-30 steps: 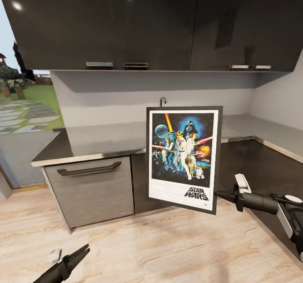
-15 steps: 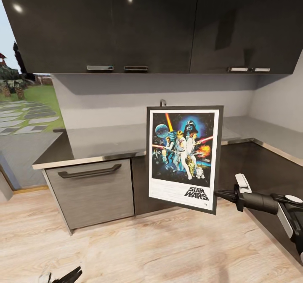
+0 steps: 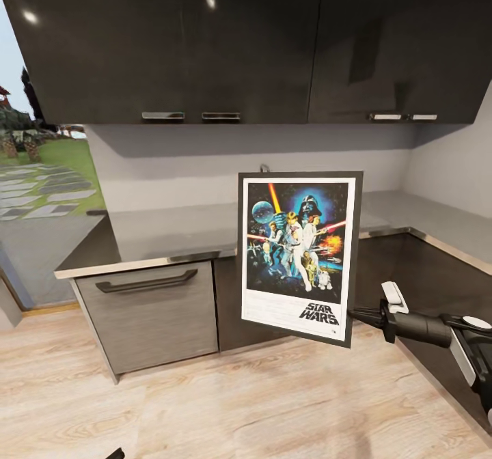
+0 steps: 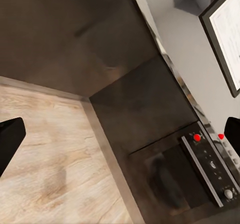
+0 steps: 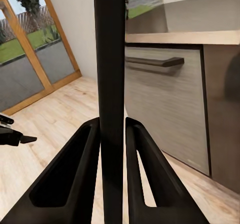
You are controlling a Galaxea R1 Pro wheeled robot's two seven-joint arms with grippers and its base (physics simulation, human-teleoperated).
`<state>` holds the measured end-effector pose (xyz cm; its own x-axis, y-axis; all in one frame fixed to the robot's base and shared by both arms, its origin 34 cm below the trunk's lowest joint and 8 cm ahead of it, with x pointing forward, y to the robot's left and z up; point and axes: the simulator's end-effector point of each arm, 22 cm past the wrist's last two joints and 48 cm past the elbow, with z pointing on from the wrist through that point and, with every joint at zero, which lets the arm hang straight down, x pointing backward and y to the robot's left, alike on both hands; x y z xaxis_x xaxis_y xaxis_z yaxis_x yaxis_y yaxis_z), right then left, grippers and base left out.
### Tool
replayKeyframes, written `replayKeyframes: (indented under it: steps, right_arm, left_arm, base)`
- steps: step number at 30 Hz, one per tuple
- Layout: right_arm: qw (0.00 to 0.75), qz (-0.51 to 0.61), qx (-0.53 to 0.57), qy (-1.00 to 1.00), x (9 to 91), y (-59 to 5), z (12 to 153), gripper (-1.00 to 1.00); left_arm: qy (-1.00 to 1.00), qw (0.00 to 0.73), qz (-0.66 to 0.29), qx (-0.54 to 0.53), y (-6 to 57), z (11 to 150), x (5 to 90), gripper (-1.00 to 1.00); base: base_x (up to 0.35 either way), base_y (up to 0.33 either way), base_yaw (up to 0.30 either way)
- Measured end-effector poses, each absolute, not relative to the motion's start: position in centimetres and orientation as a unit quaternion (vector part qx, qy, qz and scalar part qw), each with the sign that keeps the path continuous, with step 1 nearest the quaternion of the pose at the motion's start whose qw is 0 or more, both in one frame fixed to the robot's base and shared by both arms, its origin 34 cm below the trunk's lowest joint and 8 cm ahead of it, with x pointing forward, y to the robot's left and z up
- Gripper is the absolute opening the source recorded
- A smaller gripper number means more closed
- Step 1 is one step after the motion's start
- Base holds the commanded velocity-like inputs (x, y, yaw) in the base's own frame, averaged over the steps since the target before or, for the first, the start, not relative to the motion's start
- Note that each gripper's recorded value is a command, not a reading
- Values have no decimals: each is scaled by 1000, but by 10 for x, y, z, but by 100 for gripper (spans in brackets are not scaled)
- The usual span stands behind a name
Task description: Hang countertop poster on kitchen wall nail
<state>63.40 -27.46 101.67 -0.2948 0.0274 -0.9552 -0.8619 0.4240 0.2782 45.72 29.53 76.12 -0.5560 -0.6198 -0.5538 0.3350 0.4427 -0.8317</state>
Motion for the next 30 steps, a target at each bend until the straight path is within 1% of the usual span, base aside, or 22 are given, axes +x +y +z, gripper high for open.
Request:
replayKeyframes:
  steps: [30]
  right_arm:
    - [505,440,-307,676,631,-275,1053,-100]
  left_arm:
    - [716,458,-517,-103,296,798,451,100]
  base:
    - [0,0,0]
